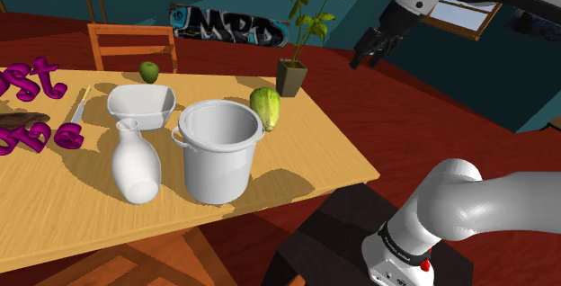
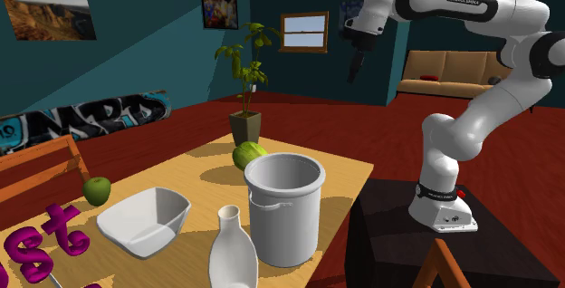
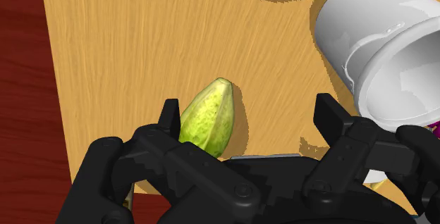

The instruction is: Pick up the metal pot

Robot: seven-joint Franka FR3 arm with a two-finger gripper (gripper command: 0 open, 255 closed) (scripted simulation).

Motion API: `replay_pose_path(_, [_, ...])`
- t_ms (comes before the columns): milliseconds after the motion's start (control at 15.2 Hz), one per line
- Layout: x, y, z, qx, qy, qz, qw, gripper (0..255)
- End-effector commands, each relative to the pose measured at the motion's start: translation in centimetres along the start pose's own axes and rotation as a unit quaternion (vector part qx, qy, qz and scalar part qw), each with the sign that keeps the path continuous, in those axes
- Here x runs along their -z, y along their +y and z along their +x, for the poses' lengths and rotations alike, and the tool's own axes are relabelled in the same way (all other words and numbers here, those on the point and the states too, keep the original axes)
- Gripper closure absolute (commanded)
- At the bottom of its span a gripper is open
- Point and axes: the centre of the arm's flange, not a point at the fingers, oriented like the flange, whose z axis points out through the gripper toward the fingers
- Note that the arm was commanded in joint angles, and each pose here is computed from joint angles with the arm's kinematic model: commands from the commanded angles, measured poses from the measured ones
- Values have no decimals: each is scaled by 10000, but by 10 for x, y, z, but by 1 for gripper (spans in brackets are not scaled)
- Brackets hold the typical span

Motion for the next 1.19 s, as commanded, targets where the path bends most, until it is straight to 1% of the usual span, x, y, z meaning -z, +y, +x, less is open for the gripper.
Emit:
replay_pose_path(0, [0, 0, 0, 0, 0, 0, 10000, 0])
replay_pose_path(1122, [-154, -164, 61, -231, 21, -402, 9989, 0])
